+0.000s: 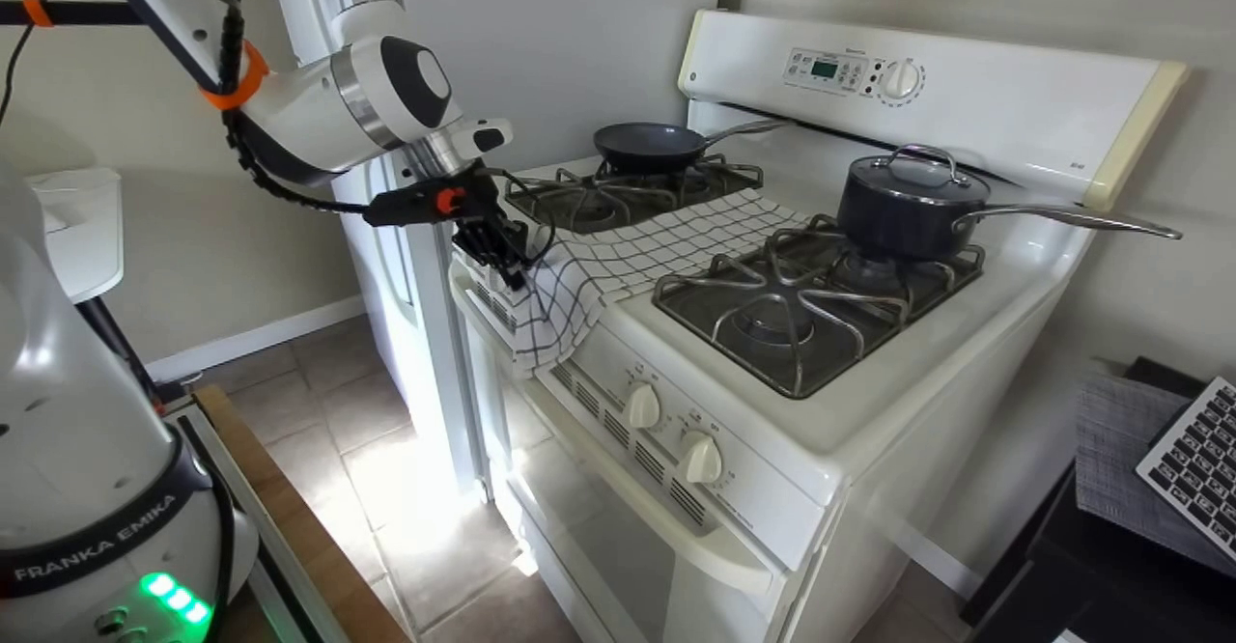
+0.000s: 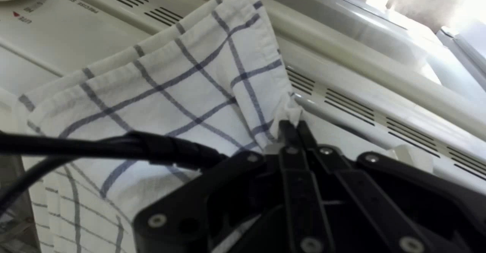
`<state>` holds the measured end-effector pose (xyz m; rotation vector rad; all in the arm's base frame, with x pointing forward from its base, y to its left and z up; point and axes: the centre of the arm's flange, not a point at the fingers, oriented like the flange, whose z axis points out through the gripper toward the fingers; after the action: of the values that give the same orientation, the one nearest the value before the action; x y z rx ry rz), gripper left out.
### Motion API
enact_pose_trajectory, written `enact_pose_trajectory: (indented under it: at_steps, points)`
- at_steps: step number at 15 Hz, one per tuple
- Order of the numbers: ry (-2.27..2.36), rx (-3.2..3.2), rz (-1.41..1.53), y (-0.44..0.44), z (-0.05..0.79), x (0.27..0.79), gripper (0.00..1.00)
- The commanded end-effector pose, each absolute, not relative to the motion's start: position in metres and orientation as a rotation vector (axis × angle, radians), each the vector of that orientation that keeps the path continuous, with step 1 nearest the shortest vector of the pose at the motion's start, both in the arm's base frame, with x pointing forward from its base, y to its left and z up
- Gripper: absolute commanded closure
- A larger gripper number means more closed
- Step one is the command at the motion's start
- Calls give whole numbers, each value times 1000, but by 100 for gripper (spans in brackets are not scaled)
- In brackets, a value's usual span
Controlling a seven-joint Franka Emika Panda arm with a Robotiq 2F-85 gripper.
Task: Fold the tea towel on the stove
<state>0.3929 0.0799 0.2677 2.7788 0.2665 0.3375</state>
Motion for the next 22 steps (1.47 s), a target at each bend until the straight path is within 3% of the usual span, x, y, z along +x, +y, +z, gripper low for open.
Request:
enact_pose_trajectory:
  at_steps: [1, 8, 22]
  points:
    - [298, 2745, 318, 76, 301, 393, 99]
    - [330, 2668, 116, 74, 337, 399, 99]
    - [605, 2563, 85, 83, 390, 453, 99]
